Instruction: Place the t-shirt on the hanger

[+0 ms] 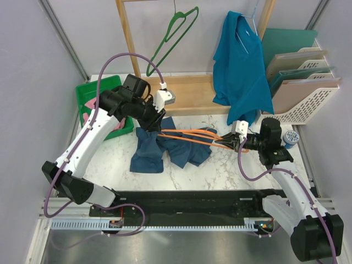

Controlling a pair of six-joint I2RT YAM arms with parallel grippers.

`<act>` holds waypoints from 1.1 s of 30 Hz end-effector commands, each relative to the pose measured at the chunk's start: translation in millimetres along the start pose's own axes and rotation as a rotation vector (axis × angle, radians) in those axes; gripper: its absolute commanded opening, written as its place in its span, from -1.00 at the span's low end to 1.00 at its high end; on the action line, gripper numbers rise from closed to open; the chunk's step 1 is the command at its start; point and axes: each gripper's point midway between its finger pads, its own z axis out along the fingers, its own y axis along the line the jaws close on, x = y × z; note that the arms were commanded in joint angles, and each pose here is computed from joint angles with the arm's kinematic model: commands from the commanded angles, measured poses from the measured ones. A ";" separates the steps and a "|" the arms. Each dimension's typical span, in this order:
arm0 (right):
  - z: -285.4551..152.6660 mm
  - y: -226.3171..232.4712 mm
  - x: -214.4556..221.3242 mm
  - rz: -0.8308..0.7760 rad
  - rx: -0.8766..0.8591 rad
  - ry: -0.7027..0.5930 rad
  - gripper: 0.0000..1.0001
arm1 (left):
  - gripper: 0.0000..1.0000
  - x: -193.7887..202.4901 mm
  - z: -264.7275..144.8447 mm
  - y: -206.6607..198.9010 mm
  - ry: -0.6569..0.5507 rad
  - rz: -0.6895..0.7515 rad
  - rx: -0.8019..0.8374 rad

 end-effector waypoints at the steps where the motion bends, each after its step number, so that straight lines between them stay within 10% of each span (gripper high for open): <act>1: -0.2 -1.2 -27.3 -0.101 -0.031 -0.059 -1.00 | -0.33 -1.9 -3.9 -7.7 -0.012 -0.015 0.052; 11: -0.1 -1.3 -28.1 -0.101 -0.031 -0.059 -1.00 | -0.79 0.9 -4.2 -7.1 -0.023 -0.013 0.076; 20: -0.3 -0.9 -28.5 -0.102 -0.033 -0.059 -1.00 | -0.31 10.5 0.4 -7.7 0.005 -0.019 0.081; 33: -0.5 -0.5 -27.6 -0.097 -0.034 -0.057 -1.00 | -0.97 6.2 1.2 -15.4 -0.019 -0.005 0.131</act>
